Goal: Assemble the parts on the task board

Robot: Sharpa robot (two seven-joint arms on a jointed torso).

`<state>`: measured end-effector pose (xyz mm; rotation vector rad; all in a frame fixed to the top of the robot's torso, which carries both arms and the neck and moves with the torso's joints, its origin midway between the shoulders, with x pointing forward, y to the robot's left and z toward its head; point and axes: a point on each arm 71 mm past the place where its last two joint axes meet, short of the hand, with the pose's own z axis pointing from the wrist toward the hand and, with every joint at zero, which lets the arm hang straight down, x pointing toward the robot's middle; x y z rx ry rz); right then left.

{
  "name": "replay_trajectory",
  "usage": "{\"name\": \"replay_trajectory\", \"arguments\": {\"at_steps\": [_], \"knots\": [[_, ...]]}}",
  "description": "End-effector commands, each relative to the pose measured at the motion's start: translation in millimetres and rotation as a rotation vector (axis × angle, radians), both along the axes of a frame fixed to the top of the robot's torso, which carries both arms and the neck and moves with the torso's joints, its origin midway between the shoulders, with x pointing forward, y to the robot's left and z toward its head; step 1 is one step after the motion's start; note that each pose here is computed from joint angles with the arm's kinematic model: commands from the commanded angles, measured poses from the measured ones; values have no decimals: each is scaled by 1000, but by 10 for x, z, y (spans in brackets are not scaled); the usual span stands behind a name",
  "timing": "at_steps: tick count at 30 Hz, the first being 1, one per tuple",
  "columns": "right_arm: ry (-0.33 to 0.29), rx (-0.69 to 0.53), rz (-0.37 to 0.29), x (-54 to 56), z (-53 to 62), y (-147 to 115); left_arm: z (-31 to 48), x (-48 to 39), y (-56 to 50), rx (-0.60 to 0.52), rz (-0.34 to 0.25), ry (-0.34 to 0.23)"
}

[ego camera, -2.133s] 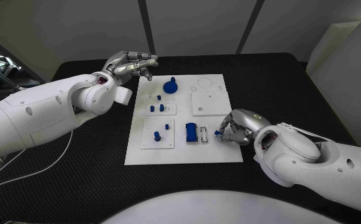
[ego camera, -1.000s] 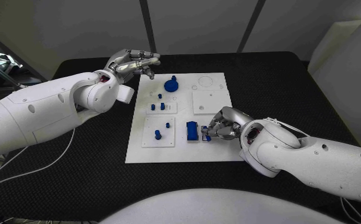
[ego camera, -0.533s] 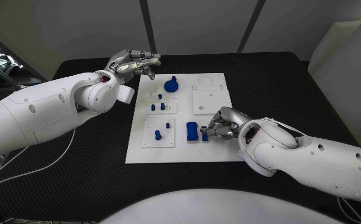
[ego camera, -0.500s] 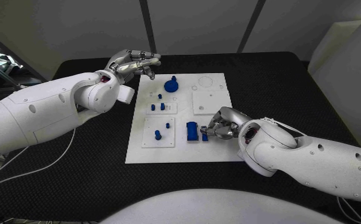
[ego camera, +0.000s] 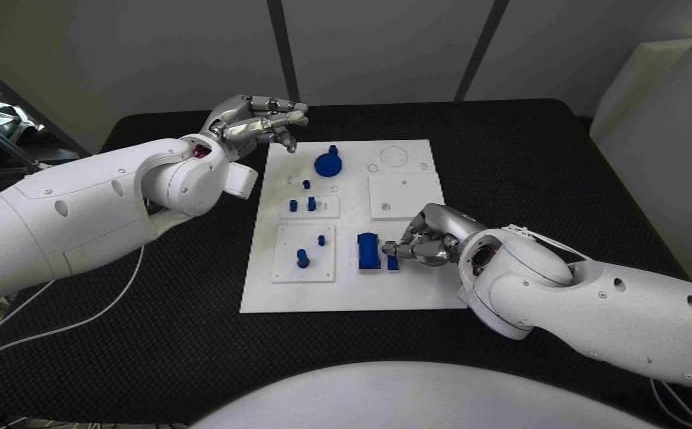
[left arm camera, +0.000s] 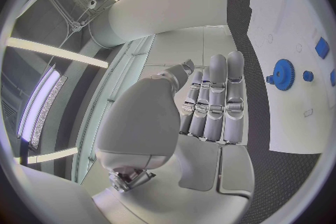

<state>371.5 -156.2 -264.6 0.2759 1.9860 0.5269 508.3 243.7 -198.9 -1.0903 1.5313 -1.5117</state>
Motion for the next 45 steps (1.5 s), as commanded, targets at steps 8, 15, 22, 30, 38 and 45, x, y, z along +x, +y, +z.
{"name": "replay_trajectory", "arguments": {"at_steps": [8, 15, 22, 30, 38, 45], "knots": [[-26, -12, 77, -74, 69, -35, 12, 1, -5, -4, -11, -2], [-30, -15, 85, -52, 49, -31, 10, 2, -12, -5, -13, -2], [-26, -30, 76, 8, -4, -58, 10, 0, -9, -5, -13, -1], [-36, -38, 62, 87, -57, -103, 9, -1, -9, -5, -14, 0], [-58, -18, 76, 111, -56, -62, 6, -1, -6, -4, -15, 3], [-80, 4, 92, 47, 14, -68, 9, -7, 10, -4, -15, 2]]}}
